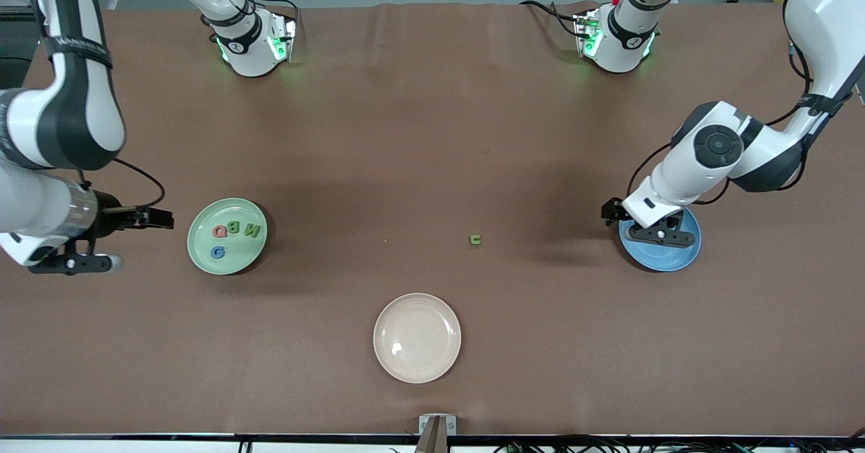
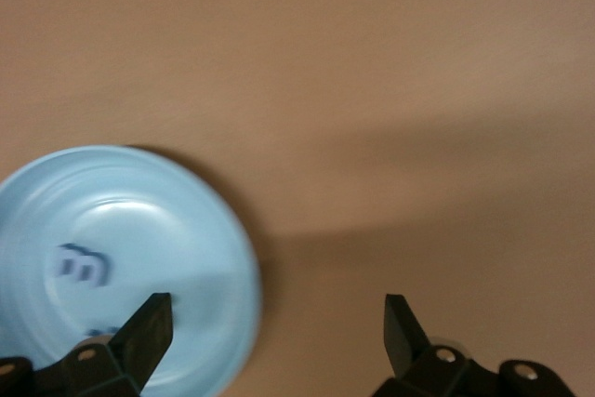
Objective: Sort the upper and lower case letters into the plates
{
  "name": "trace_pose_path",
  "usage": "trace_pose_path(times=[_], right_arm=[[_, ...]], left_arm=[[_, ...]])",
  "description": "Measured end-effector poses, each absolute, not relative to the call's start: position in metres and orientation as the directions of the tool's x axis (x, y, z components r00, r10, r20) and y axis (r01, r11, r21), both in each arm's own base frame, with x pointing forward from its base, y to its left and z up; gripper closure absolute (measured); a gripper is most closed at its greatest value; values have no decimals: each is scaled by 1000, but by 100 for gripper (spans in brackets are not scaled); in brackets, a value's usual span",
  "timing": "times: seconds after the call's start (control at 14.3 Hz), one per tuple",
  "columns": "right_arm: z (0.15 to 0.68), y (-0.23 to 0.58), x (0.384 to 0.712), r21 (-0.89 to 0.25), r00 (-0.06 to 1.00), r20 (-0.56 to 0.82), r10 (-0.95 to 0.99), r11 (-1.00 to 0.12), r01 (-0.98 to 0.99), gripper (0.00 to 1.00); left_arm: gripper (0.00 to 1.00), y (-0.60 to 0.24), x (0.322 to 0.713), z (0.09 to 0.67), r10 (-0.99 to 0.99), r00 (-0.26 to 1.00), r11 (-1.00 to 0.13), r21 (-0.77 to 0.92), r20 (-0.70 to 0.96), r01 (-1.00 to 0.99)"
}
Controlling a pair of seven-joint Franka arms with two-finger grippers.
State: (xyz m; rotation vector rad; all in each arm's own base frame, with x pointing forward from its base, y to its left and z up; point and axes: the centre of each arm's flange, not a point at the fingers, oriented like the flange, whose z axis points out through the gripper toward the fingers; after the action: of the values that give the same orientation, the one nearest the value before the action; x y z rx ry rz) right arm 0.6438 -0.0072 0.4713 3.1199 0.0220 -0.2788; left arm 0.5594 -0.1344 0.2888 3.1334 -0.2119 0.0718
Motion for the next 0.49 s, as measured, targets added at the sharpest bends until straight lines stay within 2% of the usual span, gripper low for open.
trace_pose_path(times=[0.35,0.49], right_arm=[[491,-4,651,8,989,-147,19,-1000,20,0],[493,-5,647,7,983,-183,18,-1000,19,0]], left_arm=[[0,-274,565,298,-22,999,-1000,-23,27,-22],[0,-310,568,289,8,1000,-999,-33,21,9]])
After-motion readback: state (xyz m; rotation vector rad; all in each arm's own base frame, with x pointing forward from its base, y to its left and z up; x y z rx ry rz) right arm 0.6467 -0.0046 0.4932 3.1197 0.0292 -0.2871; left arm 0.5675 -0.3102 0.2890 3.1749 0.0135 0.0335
